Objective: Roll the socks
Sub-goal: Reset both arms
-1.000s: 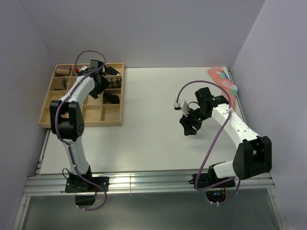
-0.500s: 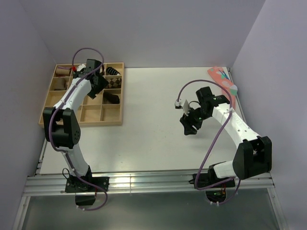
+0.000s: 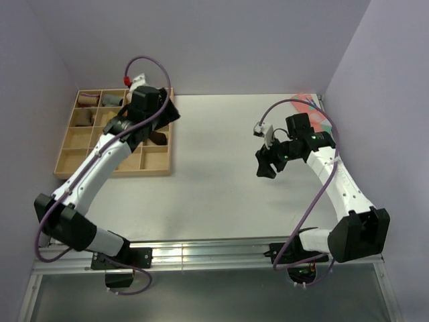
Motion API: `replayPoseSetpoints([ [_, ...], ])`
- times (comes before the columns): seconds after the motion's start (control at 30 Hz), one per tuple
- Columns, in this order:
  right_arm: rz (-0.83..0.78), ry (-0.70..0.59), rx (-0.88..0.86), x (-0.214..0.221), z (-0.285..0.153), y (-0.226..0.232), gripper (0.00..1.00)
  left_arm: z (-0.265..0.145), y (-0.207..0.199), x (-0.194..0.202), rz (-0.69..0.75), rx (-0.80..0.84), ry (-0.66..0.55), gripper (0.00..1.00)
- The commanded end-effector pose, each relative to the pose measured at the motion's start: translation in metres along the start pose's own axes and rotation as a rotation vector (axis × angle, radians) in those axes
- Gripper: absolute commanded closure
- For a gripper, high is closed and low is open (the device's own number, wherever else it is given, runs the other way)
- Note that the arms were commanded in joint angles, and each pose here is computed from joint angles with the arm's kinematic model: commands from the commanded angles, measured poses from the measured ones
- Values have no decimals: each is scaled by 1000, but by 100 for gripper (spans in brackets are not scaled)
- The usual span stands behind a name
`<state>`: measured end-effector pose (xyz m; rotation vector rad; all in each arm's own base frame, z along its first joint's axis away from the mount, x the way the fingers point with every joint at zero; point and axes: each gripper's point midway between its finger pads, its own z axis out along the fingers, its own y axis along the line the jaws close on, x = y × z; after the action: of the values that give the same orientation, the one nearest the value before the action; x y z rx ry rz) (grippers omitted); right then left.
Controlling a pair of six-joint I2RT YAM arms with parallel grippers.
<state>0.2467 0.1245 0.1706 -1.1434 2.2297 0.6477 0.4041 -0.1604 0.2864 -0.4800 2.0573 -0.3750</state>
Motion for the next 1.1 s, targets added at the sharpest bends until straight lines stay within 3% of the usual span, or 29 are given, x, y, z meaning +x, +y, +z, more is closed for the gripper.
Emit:
replayPoseSetpoints([
  [0.0,-2,-160,83,-43,-29,-4,30,-38,-37,1,99,192,-71,7],
  [0.03,-3,-184,102,-49,-36,-4,8,-47,-45,7,113,243,-65,1],
  [0.43,106,-335,328,-75,-78,-27,0,-123,-79,54,243,489,-93,1],
  [0.73,111,-424,409,-86,-101,-28,0,-124,-70,68,260,495,-83,0],
  [1.07,114,-422,406,-84,-101,-28,0,-122,-73,69,265,493,-82,1],
])
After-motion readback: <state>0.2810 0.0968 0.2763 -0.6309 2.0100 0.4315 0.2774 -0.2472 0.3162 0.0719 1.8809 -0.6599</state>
